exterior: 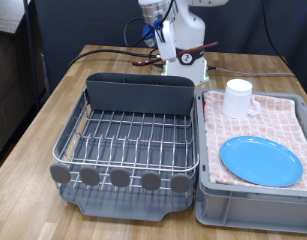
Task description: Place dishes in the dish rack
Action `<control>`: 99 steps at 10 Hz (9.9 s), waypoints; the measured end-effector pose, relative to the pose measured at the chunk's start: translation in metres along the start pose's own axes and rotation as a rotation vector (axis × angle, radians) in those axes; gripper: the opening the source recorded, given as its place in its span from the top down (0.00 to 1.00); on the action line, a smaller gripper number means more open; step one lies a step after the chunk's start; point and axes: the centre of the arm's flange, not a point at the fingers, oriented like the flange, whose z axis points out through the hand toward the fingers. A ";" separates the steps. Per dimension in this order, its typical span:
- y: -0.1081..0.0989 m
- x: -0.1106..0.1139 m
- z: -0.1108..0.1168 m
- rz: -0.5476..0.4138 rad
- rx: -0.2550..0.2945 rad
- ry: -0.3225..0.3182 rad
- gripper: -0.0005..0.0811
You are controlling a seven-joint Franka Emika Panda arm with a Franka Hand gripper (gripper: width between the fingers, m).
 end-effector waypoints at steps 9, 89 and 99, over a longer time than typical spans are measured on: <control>-0.036 0.048 0.032 0.062 -0.107 -0.181 0.90; -0.018 -0.231 0.123 -0.644 0.347 0.010 0.01; -0.024 -0.235 0.156 -0.670 0.357 -0.030 0.01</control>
